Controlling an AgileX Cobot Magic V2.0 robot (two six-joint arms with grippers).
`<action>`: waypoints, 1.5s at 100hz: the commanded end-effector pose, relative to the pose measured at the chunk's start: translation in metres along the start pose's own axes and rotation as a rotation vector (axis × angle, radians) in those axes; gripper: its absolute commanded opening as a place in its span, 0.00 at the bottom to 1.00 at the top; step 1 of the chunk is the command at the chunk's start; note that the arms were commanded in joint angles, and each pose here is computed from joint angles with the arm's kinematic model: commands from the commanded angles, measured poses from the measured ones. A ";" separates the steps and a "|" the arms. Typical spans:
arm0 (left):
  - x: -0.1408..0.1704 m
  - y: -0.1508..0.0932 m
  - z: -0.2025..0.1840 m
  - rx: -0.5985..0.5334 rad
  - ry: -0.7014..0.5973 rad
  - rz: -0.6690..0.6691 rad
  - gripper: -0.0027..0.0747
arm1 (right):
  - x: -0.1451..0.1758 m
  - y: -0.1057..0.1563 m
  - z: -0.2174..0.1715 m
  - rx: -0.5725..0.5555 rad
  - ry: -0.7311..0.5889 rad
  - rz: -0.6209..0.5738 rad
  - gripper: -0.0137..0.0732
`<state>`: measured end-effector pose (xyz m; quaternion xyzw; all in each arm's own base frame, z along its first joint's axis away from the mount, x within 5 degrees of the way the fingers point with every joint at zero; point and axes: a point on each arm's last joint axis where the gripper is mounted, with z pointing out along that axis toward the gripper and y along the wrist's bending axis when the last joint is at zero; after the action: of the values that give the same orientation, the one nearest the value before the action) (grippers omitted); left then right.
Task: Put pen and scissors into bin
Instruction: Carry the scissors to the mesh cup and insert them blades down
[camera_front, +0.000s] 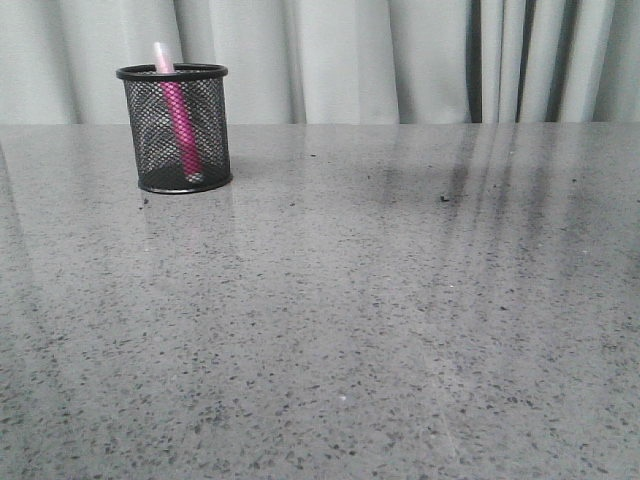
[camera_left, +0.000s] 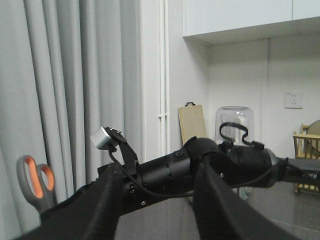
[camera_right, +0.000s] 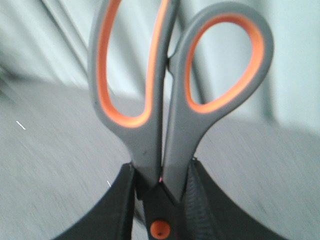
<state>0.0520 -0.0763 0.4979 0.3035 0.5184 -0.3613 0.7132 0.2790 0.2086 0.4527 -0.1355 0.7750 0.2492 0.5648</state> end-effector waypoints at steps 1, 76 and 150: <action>-0.012 0.003 -0.001 -0.043 -0.074 -0.066 0.29 | -0.025 0.014 0.007 -0.115 -0.270 -0.054 0.07; -0.030 -0.016 -0.051 -0.119 -0.135 0.218 0.09 | 0.089 -0.012 0.161 -0.160 -0.232 -0.107 0.07; 0.001 0.011 -0.071 -0.451 0.241 0.225 0.04 | -0.003 0.006 0.033 -0.048 -0.150 -0.121 0.44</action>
<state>0.0199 -0.0291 0.4819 0.2997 0.5775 -0.1635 0.7416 0.3521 0.2656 0.3667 -0.1783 0.7499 0.2469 0.5873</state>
